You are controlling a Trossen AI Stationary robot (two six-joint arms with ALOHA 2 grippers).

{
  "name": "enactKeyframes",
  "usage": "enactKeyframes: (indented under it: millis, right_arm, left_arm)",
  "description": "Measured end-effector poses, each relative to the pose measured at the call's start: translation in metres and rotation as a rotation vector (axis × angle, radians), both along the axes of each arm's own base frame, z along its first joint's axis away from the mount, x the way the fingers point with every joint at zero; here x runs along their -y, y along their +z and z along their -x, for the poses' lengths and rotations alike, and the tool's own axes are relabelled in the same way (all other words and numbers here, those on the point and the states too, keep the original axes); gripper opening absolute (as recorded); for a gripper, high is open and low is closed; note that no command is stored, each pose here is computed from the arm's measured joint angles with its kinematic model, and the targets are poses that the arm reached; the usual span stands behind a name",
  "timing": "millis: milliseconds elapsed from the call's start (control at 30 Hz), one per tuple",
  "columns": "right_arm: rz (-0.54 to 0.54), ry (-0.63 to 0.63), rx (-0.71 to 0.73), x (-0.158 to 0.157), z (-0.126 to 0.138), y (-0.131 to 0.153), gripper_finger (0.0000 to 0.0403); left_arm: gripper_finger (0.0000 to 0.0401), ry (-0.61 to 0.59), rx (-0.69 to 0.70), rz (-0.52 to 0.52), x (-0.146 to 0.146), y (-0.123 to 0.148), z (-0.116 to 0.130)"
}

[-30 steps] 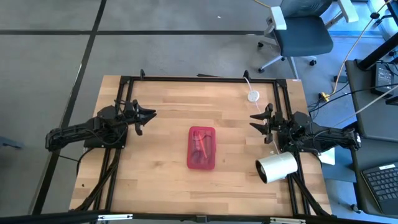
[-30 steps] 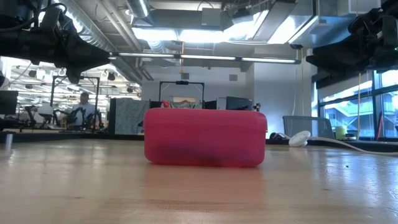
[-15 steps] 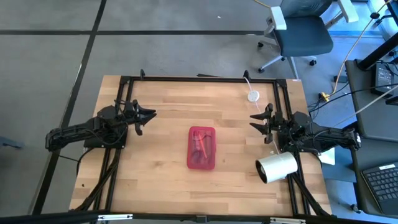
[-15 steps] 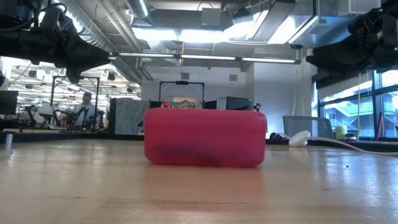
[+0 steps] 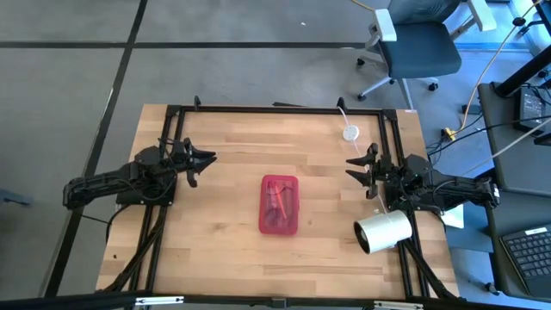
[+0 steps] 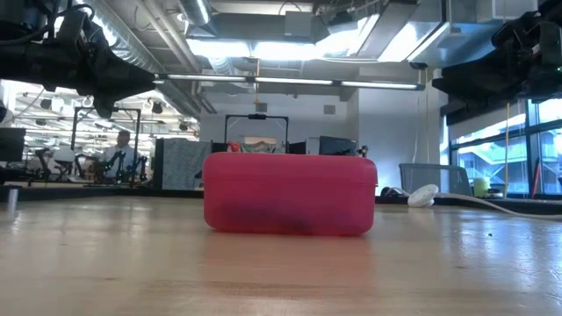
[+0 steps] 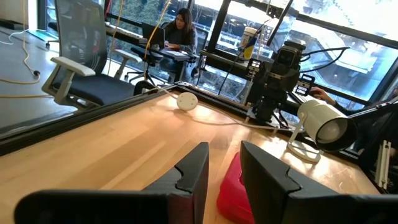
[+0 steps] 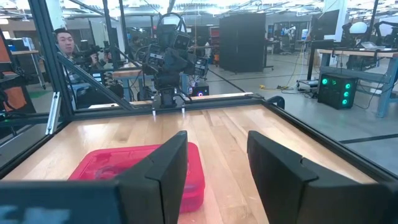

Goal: Pick & place school supplies into a supply box
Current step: Return to Home Position

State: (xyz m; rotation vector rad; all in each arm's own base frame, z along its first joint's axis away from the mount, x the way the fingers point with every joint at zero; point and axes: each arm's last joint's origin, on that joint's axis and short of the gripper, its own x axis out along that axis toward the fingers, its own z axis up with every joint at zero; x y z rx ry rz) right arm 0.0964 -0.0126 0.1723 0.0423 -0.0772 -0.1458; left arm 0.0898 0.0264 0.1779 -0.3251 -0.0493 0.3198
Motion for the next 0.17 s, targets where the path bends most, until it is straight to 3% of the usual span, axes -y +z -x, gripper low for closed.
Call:
enactKeyframes:
  millis: [167]
  right_arm:
    - [0.000, 0.000, 0.000, 0.0000, 0.0000, 0.0000, 0.0171]
  left_arm:
    - [0.0086, 0.000, 0.000, 0.000, 0.0000, 0.0000, 0.0000]
